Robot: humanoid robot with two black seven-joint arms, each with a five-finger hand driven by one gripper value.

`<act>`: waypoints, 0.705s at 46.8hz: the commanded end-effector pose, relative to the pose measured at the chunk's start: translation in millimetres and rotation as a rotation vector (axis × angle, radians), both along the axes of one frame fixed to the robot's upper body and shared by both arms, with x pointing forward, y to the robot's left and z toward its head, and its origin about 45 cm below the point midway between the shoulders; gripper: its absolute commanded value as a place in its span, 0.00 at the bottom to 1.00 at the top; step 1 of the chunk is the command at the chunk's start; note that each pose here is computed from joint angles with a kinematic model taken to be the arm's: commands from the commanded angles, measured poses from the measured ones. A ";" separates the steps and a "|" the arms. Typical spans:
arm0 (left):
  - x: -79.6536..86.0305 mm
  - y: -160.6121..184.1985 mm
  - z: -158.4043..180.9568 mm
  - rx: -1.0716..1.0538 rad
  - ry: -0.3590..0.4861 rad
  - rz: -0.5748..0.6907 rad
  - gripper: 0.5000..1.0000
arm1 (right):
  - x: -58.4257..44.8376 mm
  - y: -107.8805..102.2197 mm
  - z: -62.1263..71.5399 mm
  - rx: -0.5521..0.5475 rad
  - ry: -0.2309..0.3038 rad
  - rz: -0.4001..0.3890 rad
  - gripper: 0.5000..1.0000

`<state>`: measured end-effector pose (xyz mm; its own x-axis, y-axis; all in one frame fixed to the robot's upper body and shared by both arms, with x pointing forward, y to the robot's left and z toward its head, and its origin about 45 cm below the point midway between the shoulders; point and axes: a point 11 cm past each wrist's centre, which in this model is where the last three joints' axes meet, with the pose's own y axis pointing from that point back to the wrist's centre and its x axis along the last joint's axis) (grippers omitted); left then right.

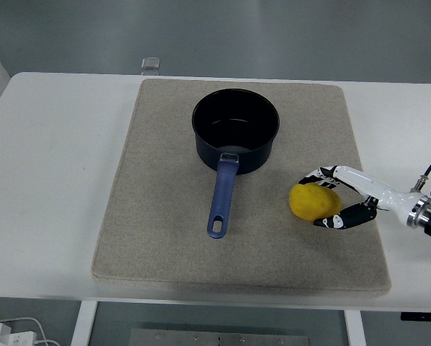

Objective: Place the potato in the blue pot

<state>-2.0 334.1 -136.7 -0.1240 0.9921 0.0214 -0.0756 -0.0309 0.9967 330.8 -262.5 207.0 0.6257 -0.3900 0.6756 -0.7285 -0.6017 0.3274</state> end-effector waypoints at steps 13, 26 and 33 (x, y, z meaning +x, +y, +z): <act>0.0 0.0 0.0 0.000 0.000 0.000 1.00 | 0.8 -1.7 1.1 -0.001 -0.004 -0.004 0.00; 0.0 0.0 0.0 0.000 0.000 0.000 1.00 | 16.8 -14.4 27.0 -0.013 -0.067 -0.018 0.00; 0.0 0.0 0.0 0.000 0.000 0.000 1.00 | 35.1 -28.9 61.0 -0.042 -0.123 -0.020 0.00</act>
